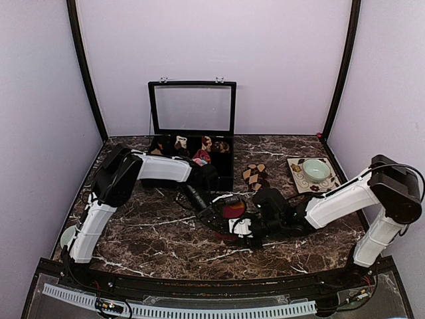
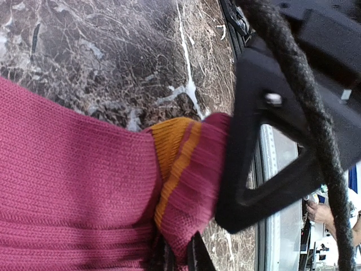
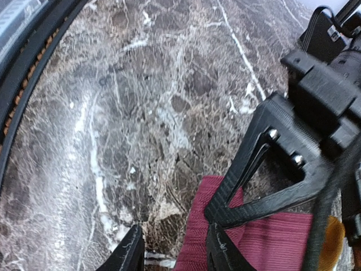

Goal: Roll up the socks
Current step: Roll the sock at the center of the board.

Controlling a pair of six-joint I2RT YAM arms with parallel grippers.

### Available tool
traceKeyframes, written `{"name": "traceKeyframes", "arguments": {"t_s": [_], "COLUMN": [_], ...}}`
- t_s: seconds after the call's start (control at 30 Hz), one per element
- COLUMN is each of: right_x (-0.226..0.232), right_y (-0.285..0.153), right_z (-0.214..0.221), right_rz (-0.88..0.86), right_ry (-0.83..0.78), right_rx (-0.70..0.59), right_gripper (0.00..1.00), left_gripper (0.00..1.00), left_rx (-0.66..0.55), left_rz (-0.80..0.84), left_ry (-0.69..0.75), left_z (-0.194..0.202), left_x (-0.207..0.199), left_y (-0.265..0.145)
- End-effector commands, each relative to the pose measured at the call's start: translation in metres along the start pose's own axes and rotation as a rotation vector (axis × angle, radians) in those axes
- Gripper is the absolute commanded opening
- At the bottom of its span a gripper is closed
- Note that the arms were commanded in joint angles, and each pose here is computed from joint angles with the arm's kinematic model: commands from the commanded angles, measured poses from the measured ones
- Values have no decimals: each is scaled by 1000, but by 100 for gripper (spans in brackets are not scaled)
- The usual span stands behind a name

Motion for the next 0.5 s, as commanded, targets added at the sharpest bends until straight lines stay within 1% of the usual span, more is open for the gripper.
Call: {"name": "traceKeyframes", "arguments": {"t_s": [0.0,0.13,0.33,0.47], "right_x": [-2,-1,-8,-9], "right_y": [6,5,-4,-1], "right_z": [14,27,19,22], "right_rz": [27,79,153,142], "right_ry": [23,63,46,36], "right_rx": [47,90,48,76], "right_gripper": [36,35,37,38], "left_gripper": [0,0,0,0], "left_rx": [232,240,259,264], "left_rz": [-124,-121,-119,-117], "left_ry": [-141,-135,-140,-141], "left_z": [57,58,63,64], "left_x": [44,43,43,44], "left_y": [23,22,22,23]}}
Point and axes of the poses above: each gripper's point midway between its finger pads, its own y axis out along the fingers, its own x axis along the line the jaws close on, z = x × y, the point moved 8 cm from there along -y, back along the fingers, and after that the axes turned 2 degrees about -y, right-handed, at the moved point
